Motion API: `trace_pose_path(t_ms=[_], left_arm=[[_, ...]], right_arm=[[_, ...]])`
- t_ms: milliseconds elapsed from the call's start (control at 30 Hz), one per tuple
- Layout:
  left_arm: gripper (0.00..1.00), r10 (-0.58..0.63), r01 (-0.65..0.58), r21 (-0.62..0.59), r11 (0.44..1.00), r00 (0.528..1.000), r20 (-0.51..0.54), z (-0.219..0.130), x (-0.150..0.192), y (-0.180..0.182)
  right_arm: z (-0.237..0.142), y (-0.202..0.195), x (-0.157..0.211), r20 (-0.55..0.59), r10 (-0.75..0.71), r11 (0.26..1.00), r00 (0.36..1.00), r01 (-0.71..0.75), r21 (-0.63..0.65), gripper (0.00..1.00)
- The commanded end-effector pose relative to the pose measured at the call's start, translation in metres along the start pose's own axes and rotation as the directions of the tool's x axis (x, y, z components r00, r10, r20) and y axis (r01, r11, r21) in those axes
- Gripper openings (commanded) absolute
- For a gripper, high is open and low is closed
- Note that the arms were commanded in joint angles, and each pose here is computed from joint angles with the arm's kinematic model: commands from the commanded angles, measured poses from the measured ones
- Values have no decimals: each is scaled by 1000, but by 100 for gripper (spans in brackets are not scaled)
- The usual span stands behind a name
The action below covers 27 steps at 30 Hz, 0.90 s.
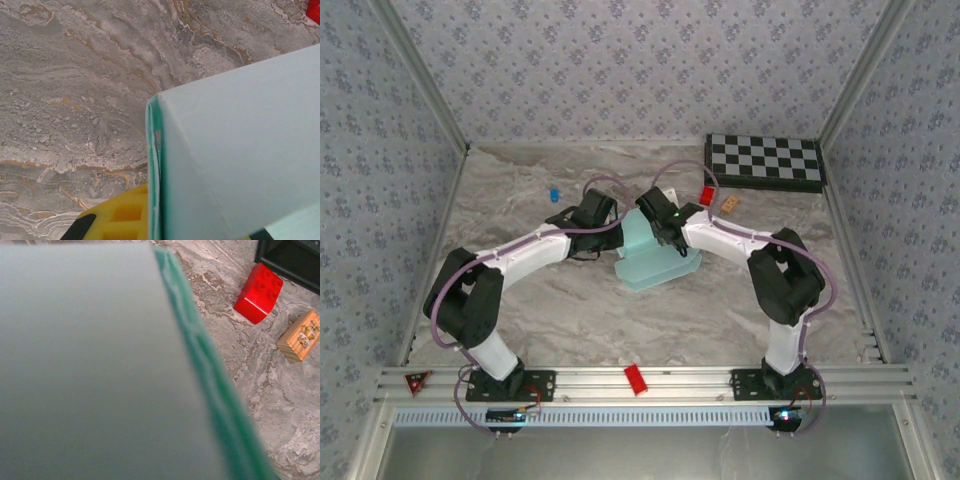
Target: Fold the paper box
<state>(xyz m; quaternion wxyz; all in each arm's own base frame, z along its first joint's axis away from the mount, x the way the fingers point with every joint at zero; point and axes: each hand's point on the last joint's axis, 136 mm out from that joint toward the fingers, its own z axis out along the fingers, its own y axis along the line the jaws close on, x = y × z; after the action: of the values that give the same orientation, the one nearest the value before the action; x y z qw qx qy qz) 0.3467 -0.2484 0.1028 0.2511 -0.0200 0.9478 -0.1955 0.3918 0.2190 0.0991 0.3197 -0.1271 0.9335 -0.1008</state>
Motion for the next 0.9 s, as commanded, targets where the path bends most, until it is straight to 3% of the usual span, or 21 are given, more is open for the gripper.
trace_pose_path(t_ms=[0, 633, 867], left_arm=[[0, 5, -5, -7, 1000, 1000, 11, -9, -10, 0], [0, -1, 1, -10, 1000, 1000, -5, -4, -7, 0], [0, 0, 0, -10, 1000, 1000, -8, -3, -6, 0]], right_arm=[[0, -24, 4, -22, -4, 999, 1000, 4, 37, 20], [-20, -23, -24, 52, 13, 1000, 999, -12, -11, 40], [-27, -22, -34, 75, 15, 1000, 997, -13, -29, 40]])
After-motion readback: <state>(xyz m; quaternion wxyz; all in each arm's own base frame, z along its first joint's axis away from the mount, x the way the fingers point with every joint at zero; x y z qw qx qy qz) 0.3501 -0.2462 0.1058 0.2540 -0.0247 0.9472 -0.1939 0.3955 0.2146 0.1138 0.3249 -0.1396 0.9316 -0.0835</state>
